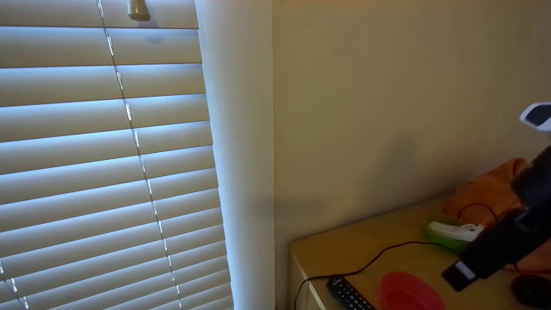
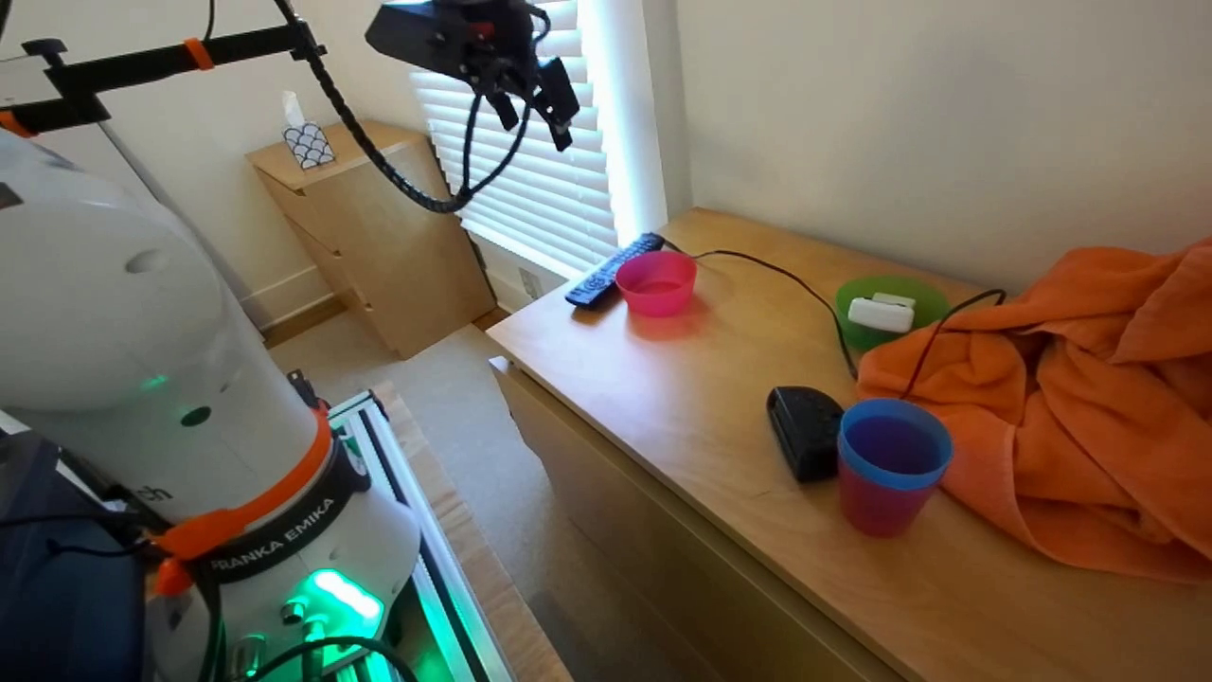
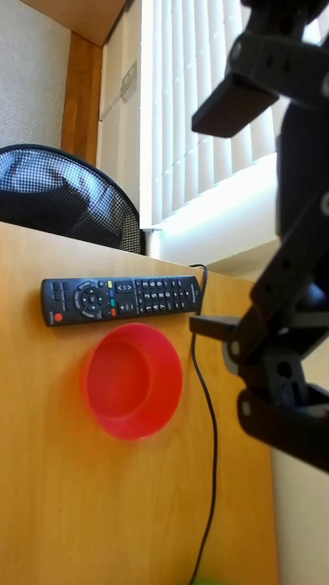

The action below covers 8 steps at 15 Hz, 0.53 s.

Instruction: Put the black remote on the orange cloth

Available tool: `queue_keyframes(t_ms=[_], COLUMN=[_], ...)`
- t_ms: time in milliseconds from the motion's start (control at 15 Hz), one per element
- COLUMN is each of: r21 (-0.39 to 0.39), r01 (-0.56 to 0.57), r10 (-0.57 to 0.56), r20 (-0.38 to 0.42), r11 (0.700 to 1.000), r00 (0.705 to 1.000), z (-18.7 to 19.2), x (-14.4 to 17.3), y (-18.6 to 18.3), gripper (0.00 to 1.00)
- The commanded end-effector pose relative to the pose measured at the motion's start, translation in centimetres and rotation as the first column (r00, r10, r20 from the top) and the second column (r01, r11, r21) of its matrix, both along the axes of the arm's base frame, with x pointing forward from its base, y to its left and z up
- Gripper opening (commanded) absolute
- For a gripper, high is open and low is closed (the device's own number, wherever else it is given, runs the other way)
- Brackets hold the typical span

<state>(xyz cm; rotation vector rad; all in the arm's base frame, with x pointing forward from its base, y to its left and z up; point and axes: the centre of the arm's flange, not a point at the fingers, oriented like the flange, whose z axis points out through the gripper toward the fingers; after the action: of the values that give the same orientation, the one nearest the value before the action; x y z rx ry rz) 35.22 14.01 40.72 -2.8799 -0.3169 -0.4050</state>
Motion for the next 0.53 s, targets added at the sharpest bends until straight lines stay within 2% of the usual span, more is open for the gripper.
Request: queue_keyframes(t_ms=[0,133,267,333,400,467], r21=[-0.008,-0.076,-0.117,-0.143,-0.099,-0.103], r01=[-0.126,-0.189,-0.240,-0.220,-0.215,-0.219], r10=[0.124,0.173,0.212,0.183,0.193,0.194], r20=[-0.122,-0.184,-0.211,-0.231,-0.199,-0.212], r11=[0.992,0.979,0.964,0.965,0.971,0.970], r00=[0.985,0.968,0.954,0.956,0.961,0.958], z=[-5.9,-8.8,-10.3,-11.1,-9.8,-10.4], x=[4.7,5.3,6.0,7.0,4.2,4.6], y=[3.3,5.5,7.8,8.7,6.5,7.2], gripper=[1.00,1.00,1.00,1.00,1.00,1.00])
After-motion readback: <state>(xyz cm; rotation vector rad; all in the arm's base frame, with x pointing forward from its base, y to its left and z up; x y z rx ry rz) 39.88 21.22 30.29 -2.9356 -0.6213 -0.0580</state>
